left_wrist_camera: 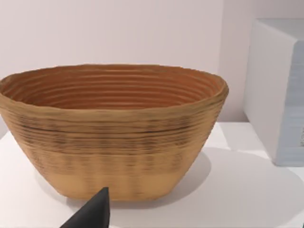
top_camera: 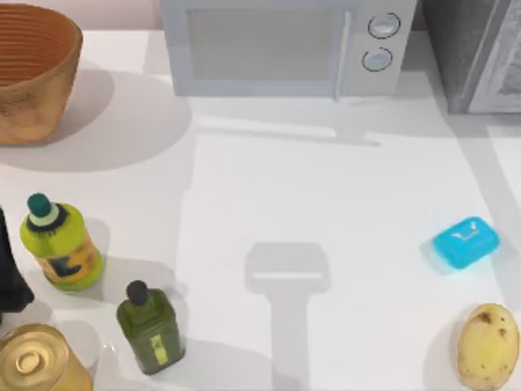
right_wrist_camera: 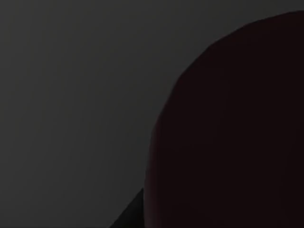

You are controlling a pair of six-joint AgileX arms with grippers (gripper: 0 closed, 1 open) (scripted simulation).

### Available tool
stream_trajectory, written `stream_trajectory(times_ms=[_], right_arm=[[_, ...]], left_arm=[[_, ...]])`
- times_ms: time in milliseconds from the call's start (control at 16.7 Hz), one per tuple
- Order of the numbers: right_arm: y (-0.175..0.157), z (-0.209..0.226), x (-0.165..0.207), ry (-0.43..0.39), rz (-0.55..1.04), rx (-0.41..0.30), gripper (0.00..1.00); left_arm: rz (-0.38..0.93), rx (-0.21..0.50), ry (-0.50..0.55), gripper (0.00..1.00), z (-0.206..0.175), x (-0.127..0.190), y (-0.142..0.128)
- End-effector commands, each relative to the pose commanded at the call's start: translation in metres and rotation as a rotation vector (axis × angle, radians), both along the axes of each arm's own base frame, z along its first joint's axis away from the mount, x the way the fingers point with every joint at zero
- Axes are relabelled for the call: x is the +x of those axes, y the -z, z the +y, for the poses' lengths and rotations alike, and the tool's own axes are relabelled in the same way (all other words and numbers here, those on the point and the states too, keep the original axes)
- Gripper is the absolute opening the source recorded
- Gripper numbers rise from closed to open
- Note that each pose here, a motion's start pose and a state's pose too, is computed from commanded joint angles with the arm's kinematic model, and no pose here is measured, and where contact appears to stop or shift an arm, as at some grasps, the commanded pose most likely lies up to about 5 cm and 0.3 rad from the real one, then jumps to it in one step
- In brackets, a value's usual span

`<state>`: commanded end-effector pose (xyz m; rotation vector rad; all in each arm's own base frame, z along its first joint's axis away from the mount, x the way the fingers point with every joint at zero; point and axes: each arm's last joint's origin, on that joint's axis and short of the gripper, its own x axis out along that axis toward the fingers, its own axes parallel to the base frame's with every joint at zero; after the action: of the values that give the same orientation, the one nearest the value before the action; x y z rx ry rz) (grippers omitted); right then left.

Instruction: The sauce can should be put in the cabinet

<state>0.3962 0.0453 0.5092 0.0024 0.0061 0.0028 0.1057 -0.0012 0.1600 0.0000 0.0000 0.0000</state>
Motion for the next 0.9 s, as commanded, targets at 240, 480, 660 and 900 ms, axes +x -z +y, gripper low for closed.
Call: stream_trajectory(times_ms=[240, 480, 660, 900], right_arm=[[0.0000, 0.0000, 0.0000, 0.000, 0.000, 0.000, 0.23], [0.0000, 0.0000, 0.0000, 0.000, 0.000, 0.000, 0.53], [0.0000, 0.0000, 0.0000, 0.000, 0.000, 0.000, 0.75], [0.0000, 0.0000, 0.0000, 0.000, 0.000, 0.000, 1.00]], left_arm=[[0.000, 0.000, 0.000, 1.00, 0.0000, 0.0000, 0.0000], [0.000, 0.000, 0.000, 1.00, 0.0000, 0.0000, 0.0000], [0.000, 0.000, 0.000, 1.00, 0.0000, 0.0000, 0.0000], [0.000, 0.000, 0.000, 1.00, 0.0000, 0.0000, 0.0000]])
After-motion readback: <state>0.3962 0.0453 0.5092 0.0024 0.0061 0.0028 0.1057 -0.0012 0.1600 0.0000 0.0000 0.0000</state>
